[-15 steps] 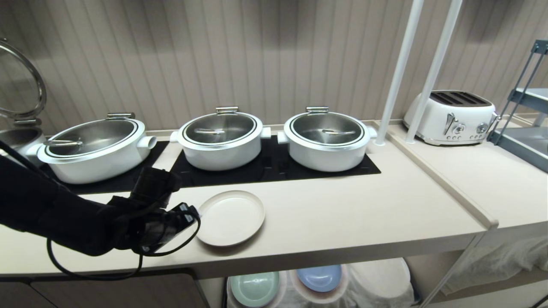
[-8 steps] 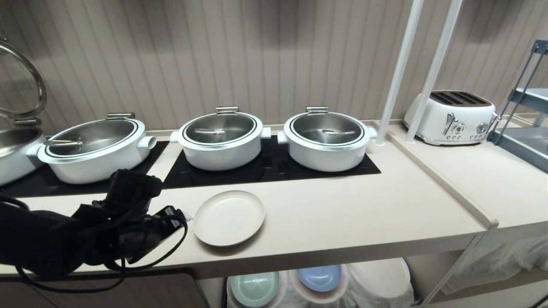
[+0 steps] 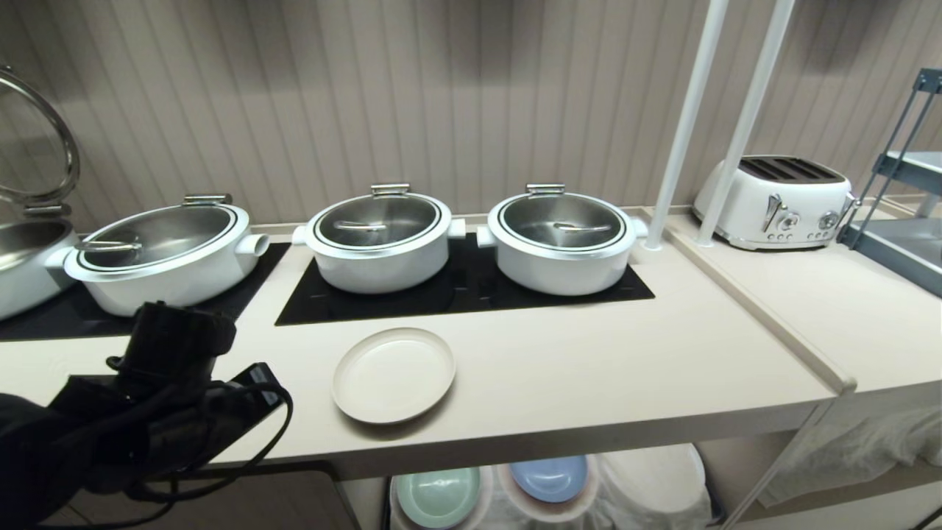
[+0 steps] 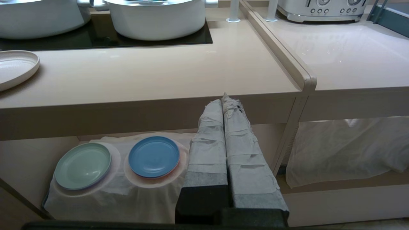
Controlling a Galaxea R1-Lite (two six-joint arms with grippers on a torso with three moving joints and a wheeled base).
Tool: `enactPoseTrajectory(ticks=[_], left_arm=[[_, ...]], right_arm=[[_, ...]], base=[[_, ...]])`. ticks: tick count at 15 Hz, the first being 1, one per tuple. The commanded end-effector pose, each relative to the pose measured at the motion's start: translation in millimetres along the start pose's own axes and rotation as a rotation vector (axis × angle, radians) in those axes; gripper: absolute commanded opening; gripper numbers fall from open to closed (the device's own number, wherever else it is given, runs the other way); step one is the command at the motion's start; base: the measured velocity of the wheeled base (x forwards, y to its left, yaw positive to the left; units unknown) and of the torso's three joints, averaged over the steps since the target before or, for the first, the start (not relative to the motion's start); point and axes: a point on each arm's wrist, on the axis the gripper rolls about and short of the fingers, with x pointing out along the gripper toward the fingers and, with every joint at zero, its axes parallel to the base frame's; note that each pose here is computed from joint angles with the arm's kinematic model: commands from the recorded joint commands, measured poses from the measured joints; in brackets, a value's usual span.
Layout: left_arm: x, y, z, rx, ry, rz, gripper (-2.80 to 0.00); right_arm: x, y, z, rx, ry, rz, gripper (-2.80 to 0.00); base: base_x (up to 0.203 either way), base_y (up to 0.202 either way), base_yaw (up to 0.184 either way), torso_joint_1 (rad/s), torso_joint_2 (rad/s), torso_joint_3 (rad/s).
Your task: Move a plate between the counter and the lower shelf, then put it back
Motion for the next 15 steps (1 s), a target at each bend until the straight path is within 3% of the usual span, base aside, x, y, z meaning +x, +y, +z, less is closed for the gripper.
enactPoseTrajectory(ticks=[1, 6, 10, 12, 15], left_arm=[[-13.4, 4.7, 1.0, -0.013, -0.048, -0.007, -2.8], [-36.8, 20.0, -2.6, 0.015, -0.149, 0.02, -2.8], [-46.2, 37.5, -10.7, 0.027, -0.211, 0.093, -2.8], [-52.6, 54.4, -21.0, 0.107, -0.225, 0.142, -2.8], [-66.9, 72.8, -29.8, 0.15, -0.294, 0.189, -2.8]], right_arm=[[0.0, 0.0, 0.0, -0.001, 0.0, 0.0, -2.8], [0.0, 0.0, 0.0, -0.001, 0.0, 0.0, -2.8], [0.0, 0.0, 0.0, -0.001, 0.0, 0.0, -2.8], [0.0, 0.0, 0.1, -0.001, -0.001, 0.0, -2.8], [0.0, 0.0, 0.1, -0.001, -0.001, 0.0, -2.8]], base=[[0.0, 0.0, 0.0, 0.0, 0.0, 0.0], [0.0, 0.0, 0.0, 0.0, 0.0, 0.0], [0.0, 0.0, 0.0, 0.0, 0.0, 0.0], [0.0, 0.0, 0.0, 0.0, 0.0, 0.0], [0.0, 0.0, 0.0, 0.0, 0.0, 0.0]])
